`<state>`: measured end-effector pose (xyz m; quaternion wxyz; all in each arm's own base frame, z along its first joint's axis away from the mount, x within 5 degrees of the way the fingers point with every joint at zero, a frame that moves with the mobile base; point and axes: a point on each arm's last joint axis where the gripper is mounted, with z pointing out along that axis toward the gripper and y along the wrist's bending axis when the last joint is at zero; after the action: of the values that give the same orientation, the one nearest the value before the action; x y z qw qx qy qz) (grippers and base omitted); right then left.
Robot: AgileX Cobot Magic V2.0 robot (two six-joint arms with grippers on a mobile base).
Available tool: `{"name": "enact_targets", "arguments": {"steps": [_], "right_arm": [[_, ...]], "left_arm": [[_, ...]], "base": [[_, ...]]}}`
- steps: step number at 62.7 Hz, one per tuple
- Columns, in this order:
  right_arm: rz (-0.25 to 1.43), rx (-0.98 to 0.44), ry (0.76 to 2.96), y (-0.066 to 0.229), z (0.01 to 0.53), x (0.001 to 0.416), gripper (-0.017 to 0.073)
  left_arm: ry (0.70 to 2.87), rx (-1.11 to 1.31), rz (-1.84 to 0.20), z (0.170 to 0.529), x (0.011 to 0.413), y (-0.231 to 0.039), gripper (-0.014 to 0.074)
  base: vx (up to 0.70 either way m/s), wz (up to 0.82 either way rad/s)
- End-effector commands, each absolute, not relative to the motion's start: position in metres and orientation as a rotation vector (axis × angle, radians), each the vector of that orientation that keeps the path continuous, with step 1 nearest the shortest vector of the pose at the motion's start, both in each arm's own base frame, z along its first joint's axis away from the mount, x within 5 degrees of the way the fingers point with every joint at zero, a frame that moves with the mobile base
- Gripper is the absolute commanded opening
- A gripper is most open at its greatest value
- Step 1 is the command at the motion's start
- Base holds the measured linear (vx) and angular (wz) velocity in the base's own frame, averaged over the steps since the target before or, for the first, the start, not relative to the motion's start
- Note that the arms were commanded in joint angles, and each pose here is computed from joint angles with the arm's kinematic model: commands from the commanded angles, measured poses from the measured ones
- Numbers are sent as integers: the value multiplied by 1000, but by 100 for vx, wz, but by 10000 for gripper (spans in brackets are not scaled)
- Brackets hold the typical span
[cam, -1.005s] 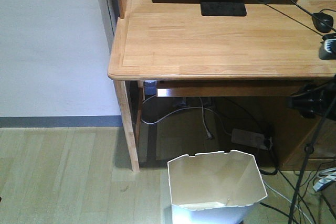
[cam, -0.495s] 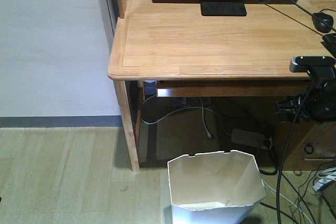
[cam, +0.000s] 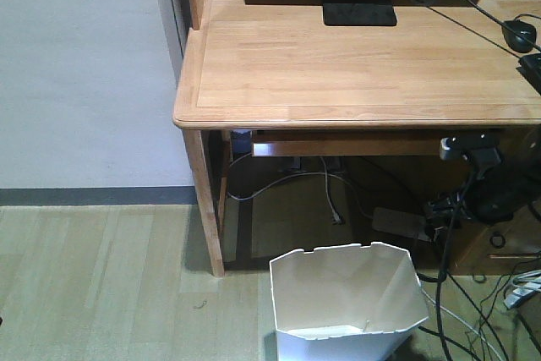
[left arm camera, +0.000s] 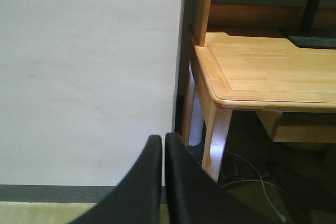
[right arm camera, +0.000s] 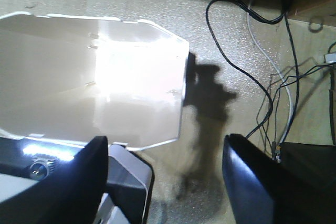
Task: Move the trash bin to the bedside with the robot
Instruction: 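Lower the right gripper toward the rim of the white trash bin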
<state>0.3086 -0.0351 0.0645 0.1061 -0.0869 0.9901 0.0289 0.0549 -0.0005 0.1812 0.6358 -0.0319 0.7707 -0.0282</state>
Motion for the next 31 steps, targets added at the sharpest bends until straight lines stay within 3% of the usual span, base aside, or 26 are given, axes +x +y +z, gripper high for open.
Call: {"name": "enact_targets", "arguments": {"steps": [1, 31], "right_arm": [[19, -250, 2857, -41, 56, 319, 495], [46, -329, 3009, -44, -51, 335, 524]], "left_arm": [[1697, -80, -72, 182, 56, 0, -6], [1697, -80, -72, 182, 56, 0, -6]], "base": [[0, 0], [0, 0]]}}
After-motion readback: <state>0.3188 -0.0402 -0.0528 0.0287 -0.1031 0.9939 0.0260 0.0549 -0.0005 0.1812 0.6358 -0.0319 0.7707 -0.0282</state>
